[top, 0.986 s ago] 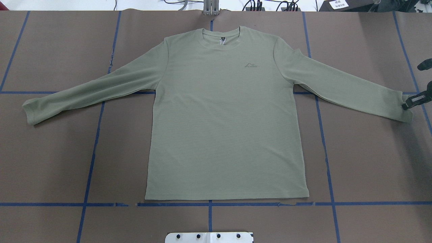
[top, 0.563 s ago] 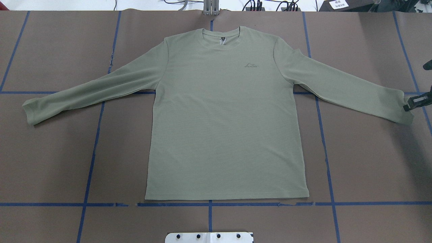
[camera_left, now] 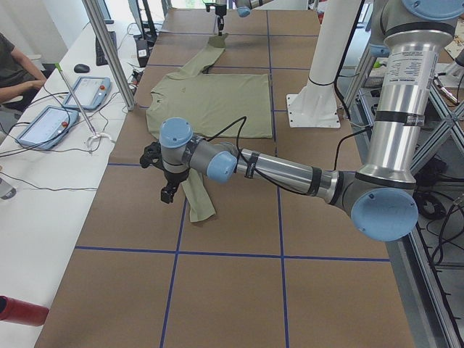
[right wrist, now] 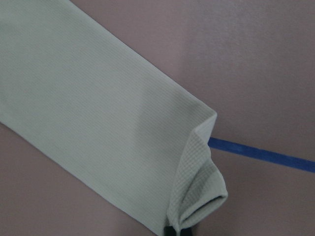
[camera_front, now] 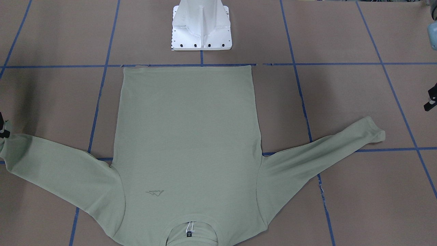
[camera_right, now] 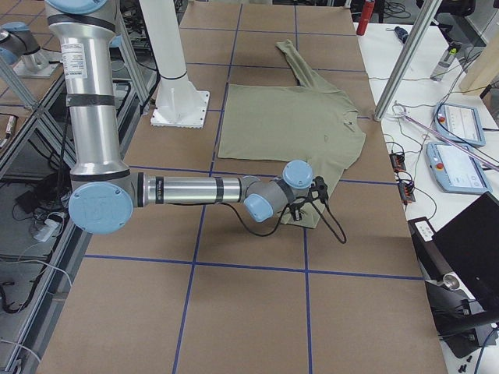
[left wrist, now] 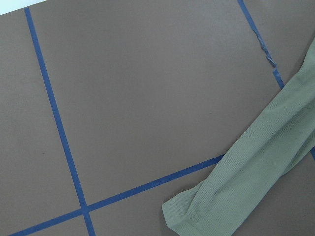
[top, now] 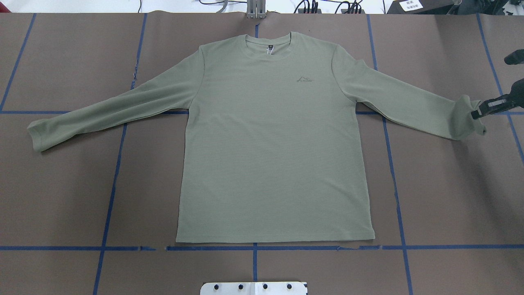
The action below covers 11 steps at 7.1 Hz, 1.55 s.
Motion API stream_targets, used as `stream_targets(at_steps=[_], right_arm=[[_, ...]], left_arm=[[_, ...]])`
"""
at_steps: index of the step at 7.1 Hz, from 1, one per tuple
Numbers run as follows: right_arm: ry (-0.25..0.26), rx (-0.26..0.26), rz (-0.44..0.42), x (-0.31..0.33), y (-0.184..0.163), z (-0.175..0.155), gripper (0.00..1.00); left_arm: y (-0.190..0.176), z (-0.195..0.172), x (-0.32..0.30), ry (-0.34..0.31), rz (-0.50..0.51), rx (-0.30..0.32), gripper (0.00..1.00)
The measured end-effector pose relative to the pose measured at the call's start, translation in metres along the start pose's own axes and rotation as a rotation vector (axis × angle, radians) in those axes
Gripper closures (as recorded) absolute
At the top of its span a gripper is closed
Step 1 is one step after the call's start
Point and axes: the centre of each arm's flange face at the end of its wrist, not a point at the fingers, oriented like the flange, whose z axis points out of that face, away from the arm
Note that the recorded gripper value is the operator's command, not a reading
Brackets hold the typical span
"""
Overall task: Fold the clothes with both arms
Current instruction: 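Carry the cuff with the right gripper across the shirt toward the other sleeve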
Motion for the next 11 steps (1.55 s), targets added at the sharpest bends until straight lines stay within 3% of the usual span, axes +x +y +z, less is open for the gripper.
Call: stream_targets(at_steps=[2, 6, 8, 11], right_arm=[[-0.064, 0.051, 0.006, -0.078, -0.063, -0.012, 1.0], [-0.204, 0.129, 0.116, -0.334, -0.186, -0.021, 1.0], [-0.186, 0.166, 0.148, -0.483, -0.207, -0.009, 1.0], [-0.091, 0.181, 0.114, -0.595, -0.189, 0.083, 1.0]], left_arm=[[0.0, 0.0, 0.0, -0.001, 0.0, 0.0, 0.0], [-0.003, 0.001, 0.0, -0.001, 0.001, 0.0, 0.0], [-0.001, 0.002, -0.001, -0.001, -0.001, -0.004, 0.0], [0.0, 0.003, -0.003, -0.002, -0.005, -0.006, 0.0]])
